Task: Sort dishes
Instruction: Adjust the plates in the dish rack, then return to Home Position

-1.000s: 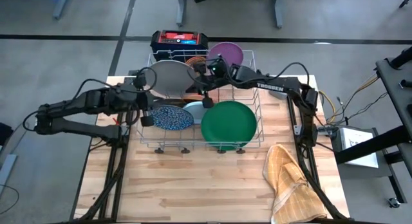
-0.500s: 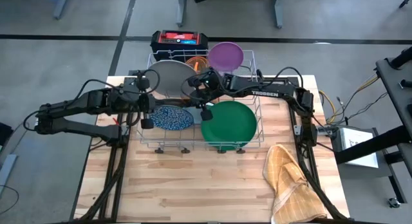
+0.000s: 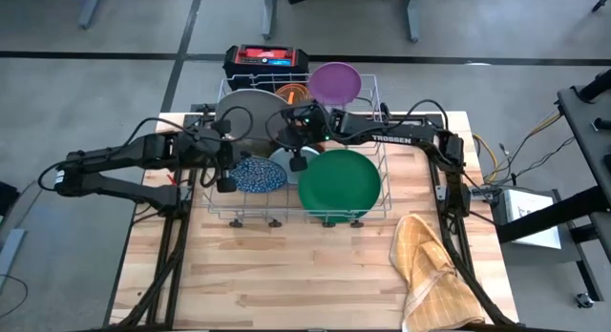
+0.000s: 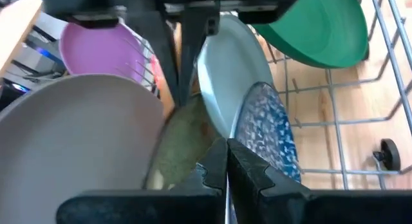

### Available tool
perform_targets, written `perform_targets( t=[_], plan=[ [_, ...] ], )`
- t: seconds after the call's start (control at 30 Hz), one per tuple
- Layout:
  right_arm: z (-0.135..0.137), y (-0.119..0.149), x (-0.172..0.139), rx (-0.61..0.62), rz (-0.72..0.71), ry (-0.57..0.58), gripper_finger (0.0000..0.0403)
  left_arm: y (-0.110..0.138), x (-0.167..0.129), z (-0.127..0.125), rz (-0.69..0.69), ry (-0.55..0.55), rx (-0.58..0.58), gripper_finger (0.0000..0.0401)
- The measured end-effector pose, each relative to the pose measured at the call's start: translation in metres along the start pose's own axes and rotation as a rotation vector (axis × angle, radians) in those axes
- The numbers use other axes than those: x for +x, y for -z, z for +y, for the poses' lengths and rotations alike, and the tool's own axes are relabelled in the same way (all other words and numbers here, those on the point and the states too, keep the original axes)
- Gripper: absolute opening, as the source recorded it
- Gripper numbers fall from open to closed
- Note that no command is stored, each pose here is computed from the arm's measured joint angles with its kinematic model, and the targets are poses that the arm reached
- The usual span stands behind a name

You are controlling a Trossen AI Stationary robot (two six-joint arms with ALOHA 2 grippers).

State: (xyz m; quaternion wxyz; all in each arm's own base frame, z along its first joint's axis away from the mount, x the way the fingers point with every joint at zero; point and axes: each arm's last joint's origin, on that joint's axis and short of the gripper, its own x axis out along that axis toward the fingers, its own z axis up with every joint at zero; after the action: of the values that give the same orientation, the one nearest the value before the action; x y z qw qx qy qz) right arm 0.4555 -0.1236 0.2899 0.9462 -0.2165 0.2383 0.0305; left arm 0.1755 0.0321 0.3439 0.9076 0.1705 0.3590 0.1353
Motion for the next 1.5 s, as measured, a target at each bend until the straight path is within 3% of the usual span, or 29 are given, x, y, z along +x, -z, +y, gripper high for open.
perform_targets(
  t=[0.23, 0.53, 0.7, 0.93, 1.13, 1.27, 1.5],
  plan=[
    [-0.009, -0.004, -0.004, 0.065, 0.005, 0.072, 0.0, -0.007, -0.01, 0.007, -0.027, -0.054, -0.018, 0.0],
    [-0.016, -0.005, -0.009, 0.053, 0.016, 0.111, 0.0, -0.004, -0.013, 0.006, 0.02, -0.037, -0.036, 0.0],
    [-0.024, -0.01, -0.023, 0.003, 0.066, 0.209, 0.0, -0.002, -0.014, 0.006, 0.032, -0.033, -0.042, 0.0],
    [-0.056, -0.003, -0.077, 0.049, 0.166, 0.265, 0.0, -0.007, -0.021, 0.01, 0.003, -0.042, -0.011, 0.0],
    [-0.075, 0.004, -0.138, 0.166, 0.236, 0.273, 0.0, -0.013, -0.029, 0.014, -0.033, -0.057, 0.043, 0.0],
    [-0.067, 0.001, -0.162, 0.209, 0.195, 0.133, 0.0, -0.018, -0.029, 0.015, -0.067, -0.049, 0.089, 0.0],
    [-0.043, -0.006, -0.184, 0.225, 0.194, 0.096, 0.0, -0.022, -0.024, 0.014, -0.124, -0.041, 0.161, 0.0]
  ],
)
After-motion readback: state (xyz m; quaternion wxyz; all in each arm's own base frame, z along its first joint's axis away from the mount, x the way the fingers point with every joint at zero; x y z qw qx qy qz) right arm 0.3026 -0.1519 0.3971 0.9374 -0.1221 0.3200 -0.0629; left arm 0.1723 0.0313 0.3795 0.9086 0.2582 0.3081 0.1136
